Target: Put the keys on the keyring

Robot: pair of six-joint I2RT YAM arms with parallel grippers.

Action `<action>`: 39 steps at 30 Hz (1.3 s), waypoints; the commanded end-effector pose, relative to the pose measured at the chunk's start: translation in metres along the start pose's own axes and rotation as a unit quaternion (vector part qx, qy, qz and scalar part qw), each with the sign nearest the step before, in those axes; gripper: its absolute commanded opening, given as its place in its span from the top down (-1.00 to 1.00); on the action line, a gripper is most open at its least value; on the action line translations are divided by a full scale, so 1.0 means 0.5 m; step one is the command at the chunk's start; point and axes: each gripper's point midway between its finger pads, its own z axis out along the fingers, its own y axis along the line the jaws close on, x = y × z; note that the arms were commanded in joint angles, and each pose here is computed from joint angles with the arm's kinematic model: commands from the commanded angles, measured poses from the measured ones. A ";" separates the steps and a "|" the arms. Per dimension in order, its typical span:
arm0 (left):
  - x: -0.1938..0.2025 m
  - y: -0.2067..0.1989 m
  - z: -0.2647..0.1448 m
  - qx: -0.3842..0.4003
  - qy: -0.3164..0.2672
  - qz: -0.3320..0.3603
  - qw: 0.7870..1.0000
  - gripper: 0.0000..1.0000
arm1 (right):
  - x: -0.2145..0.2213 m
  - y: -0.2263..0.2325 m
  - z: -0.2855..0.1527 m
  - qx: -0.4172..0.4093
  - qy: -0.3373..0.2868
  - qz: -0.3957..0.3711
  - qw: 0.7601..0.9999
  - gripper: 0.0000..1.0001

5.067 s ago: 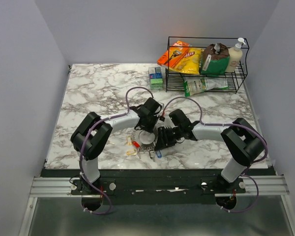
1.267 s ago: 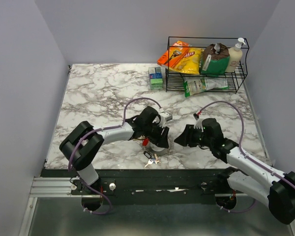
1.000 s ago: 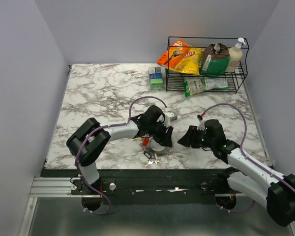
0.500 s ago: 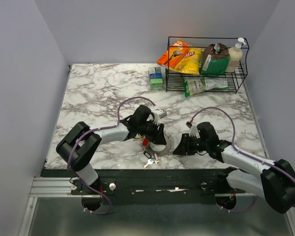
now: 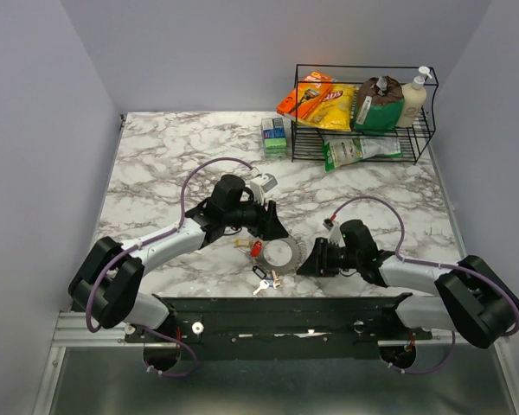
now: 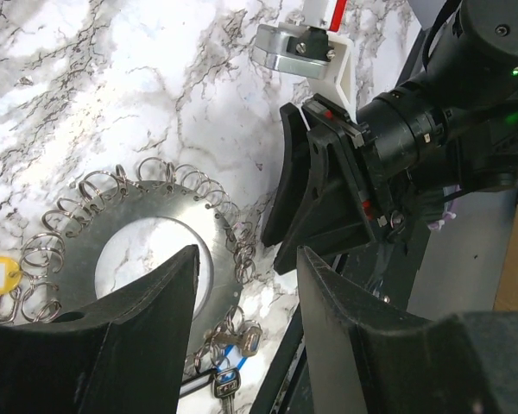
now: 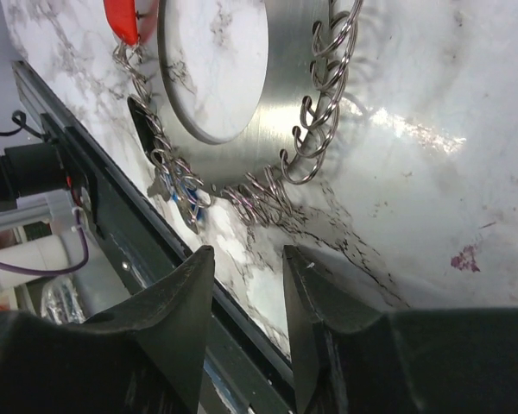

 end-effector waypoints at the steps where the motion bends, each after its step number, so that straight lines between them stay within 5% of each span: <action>1: 0.005 -0.002 -0.011 0.000 0.004 0.001 1.000 -0.16 | -0.008 0.010 0.010 -0.018 -0.009 0.007 1.000 0.08; 7: 0.004 -0.011 -0.020 0.006 -0.002 0.005 1.000 -0.16 | -0.006 -0.017 0.020 0.014 -0.013 0.045 0.999 0.09; 20: 0.002 -0.021 -0.021 0.017 -0.007 0.004 1.000 -0.16 | -0.014 -0.023 0.040 0.000 -0.027 0.055 0.998 0.45; 29: 0.009 -0.020 -0.023 0.016 -0.005 0.001 1.000 -0.15 | -0.030 0.001 0.019 -0.019 -0.054 0.018 0.998 0.94; 39: -0.002 -0.034 -0.046 0.013 -0.014 0.021 1.000 -0.15 | -0.098 0.074 -0.037 -0.019 -0.084 -0.120 0.989 0.99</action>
